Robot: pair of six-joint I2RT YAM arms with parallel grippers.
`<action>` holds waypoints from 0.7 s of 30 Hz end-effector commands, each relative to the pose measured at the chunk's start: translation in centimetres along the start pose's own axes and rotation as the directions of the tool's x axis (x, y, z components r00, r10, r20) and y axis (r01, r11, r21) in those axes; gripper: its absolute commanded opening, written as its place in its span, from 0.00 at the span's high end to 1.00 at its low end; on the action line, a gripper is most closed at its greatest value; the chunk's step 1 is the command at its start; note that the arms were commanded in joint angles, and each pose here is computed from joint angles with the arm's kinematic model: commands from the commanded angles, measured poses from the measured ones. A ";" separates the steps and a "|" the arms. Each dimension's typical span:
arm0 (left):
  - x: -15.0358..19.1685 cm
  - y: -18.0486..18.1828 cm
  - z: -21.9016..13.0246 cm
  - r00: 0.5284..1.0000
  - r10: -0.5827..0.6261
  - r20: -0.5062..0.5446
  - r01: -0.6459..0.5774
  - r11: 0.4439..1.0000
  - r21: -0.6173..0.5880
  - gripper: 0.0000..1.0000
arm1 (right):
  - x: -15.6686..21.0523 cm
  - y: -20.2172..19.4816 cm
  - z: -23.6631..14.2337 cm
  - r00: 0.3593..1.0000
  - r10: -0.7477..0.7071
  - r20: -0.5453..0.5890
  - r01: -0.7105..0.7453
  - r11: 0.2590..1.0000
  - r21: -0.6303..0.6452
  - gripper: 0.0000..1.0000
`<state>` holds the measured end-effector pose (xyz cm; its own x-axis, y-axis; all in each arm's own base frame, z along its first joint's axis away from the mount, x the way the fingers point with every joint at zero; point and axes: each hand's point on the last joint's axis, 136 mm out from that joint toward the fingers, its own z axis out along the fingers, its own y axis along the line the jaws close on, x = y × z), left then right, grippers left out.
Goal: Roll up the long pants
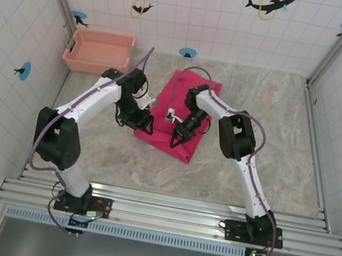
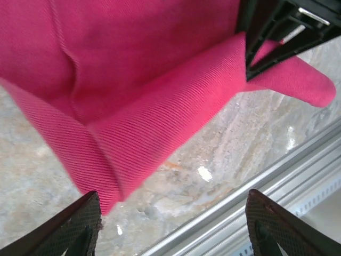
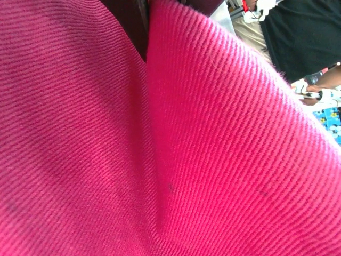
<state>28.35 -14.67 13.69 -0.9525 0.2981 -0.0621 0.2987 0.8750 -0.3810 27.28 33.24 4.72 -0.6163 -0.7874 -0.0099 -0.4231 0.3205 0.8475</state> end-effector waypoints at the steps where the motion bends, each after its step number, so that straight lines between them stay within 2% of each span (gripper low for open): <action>1: 0.5 -0.3 -0.9 0.997 0.066 0.030 -0.064 0.997 -0.043 0.25 | -1.3 0.6 -0.2 0.999 0.001 0.047 0.002 0.998 -0.058 0.88; 2: 0.5 0.0 -0.8 0.993 0.111 0.026 -0.109 0.990 -0.091 0.15 | -1.4 0.6 -0.2 0.998 -0.001 0.056 0.004 0.998 -0.067 0.88; 3: 0.5 0.6 -1.0 0.989 0.143 0.019 -0.139 0.978 -0.155 0.13 | -1.5 0.7 -0.4 0.998 0.001 0.062 0.004 0.997 -0.072 0.88; 5: 0.0 1.0 -1.2 0.956 0.293 0.000 -0.282 0.922 -0.264 0.09 | -1.7 0.8 -0.5 0.997 0.005 0.077 0.002 0.996 -0.090 0.88; 6: -0.4 1.3 -1.4 0.941 0.339 -0.003 -0.323 0.892 -0.315 0.04 | -1.7 0.8 -0.5 0.997 0.007 0.078 0.000 0.995 -0.095 0.88; 8: -0.9 2.0 -1.0 0.902 0.429 -0.045 -0.409 0.820 -0.400 0.03 | -1.8 1.1 -0.6 0.996 0.001 0.085 0.008 0.995 -0.102 0.88; 12: -2.3 3.8 -0.3 0.859 0.490 -0.146 -0.490 0.708 -0.509 0.03 | -2.0 1.4 -0.6 0.995 -0.001 0.095 0.012 0.993 -0.116 0.88; 17: -3.6 6.0 1.9 0.817 0.508 -0.271 -0.567 0.626 -0.536 0.03 | -2.2 1.8 -0.8 0.993 -0.005 0.115 0.021 0.990 -0.139 0.88; 19: -4.0 6.5 2.9 0.810 0.512 -0.285 -0.579 0.623 -0.526 0.03 | -2.2 1.9 -0.9 0.993 0.000 0.121 0.018 0.989 -0.147 0.88; 21: -5.8 5.6 3.1 0.799 0.546 -0.252 -0.589 0.623 -0.515 0.07 | -2.2 1.9 -1.1 0.992 0.003 0.128 0.017 0.988 -0.151 0.88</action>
<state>33.00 -12.17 8.60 -0.6347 0.7728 -0.0006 0.7535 0.6191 0.2211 27.97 34.67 6.12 -0.6723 -0.7384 -0.0523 -0.3529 0.2577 0.8995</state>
